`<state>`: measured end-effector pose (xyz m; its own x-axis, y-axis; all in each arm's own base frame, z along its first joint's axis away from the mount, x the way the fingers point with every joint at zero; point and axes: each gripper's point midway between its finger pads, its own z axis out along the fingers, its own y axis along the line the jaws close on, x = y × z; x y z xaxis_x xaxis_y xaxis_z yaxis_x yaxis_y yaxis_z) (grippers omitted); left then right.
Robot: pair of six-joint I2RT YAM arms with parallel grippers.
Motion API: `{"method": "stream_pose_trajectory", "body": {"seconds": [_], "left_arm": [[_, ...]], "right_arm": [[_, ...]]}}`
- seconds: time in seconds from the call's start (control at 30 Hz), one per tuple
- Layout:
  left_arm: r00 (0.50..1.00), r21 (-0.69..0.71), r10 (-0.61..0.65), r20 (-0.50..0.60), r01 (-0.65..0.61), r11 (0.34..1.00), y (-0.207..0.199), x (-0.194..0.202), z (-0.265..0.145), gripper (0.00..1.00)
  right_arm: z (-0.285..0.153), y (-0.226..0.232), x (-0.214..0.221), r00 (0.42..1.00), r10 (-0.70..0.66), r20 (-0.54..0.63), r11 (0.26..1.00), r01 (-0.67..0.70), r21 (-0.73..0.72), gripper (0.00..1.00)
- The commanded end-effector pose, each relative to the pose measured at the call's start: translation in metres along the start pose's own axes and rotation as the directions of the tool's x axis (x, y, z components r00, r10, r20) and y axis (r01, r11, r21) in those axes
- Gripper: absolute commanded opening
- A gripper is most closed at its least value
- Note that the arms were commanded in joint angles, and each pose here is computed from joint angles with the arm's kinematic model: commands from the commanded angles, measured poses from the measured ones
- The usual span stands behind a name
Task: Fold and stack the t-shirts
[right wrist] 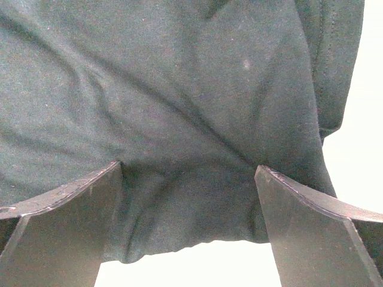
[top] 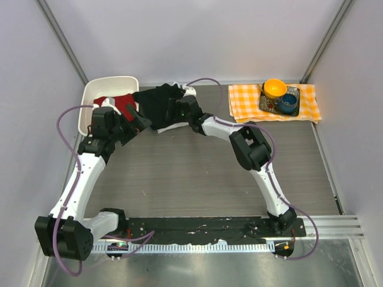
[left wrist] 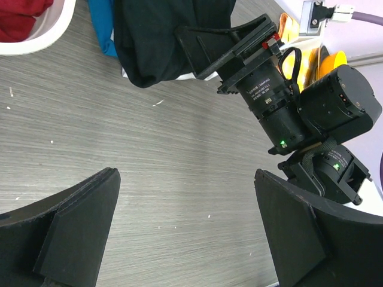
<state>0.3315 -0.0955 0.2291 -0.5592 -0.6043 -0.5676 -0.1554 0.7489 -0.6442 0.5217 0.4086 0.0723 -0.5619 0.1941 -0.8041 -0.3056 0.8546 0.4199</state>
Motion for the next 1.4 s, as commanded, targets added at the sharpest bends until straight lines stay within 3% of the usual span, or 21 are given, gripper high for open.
{"method": "stream_pose_trajectory", "body": {"seconds": [0.0,0.13,0.43,0.57,0.83,0.93,0.97,1.0,1.07,1.37], "left_arm": [[0.999,0.029,0.024,0.031,-0.025,0.999,-0.007,-0.005,0.0,1.0],[0.998,0.014,0.046,0.043,-0.047,0.999,-0.003,-0.005,-0.004,1.0],[0.997,-0.006,0.067,0.046,-0.067,0.998,0.0,-0.006,-0.006,1.0],[0.996,0.053,0.08,0.05,-0.082,0.995,-0.014,-0.006,0.004,1.0],[0.998,0.105,0.068,0.013,-0.069,0.992,-0.034,-0.007,0.04,1.0],[0.998,0.104,0.058,0.009,-0.059,0.993,-0.034,-0.006,0.046,1.0],[0.999,0.1,0.051,-0.004,-0.05,0.994,-0.031,-0.003,0.049,1.0],[0.999,0.108,0.039,-0.019,-0.037,0.993,-0.032,0.0,0.05,1.0],[0.999,0.113,0.03,-0.027,-0.027,0.993,-0.03,0.006,0.049,1.0],[0.999,0.134,0.053,-0.002,-0.052,0.99,-0.027,0.016,0.028,1.0]], "right_arm": [[-0.02,-0.071,0.048,0.989,-0.036,-0.146,0.972,0.068,0.223,1.0],[-0.044,-0.073,0.026,0.996,-0.063,-0.06,0.969,0.075,0.237,1.0],[-0.082,0.011,-0.095,0.978,-0.158,0.138,0.985,0.147,0.091,0.99],[-0.088,0.037,-0.12,0.963,-0.192,0.189,0.981,0.191,0.021,1.0],[-0.044,0.075,-0.119,0.974,-0.16,0.159,0.973,0.182,-0.139,1.0],[-0.027,0.083,-0.127,0.97,-0.114,0.214,0.974,0.152,-0.167,0.99],[-0.005,0.071,-0.107,0.976,-0.112,0.186,0.978,0.141,-0.153,1.0],[-0.002,0.076,-0.121,0.97,-0.098,0.222,0.978,0.135,-0.157,0.99],[0.024,0.058,-0.1,0.975,-0.093,0.202,0.986,0.118,-0.115,1.0],[0.063,0.008,-0.099,0.959,0.031,0.282,0.997,-0.011,-0.071,1.0]]}}
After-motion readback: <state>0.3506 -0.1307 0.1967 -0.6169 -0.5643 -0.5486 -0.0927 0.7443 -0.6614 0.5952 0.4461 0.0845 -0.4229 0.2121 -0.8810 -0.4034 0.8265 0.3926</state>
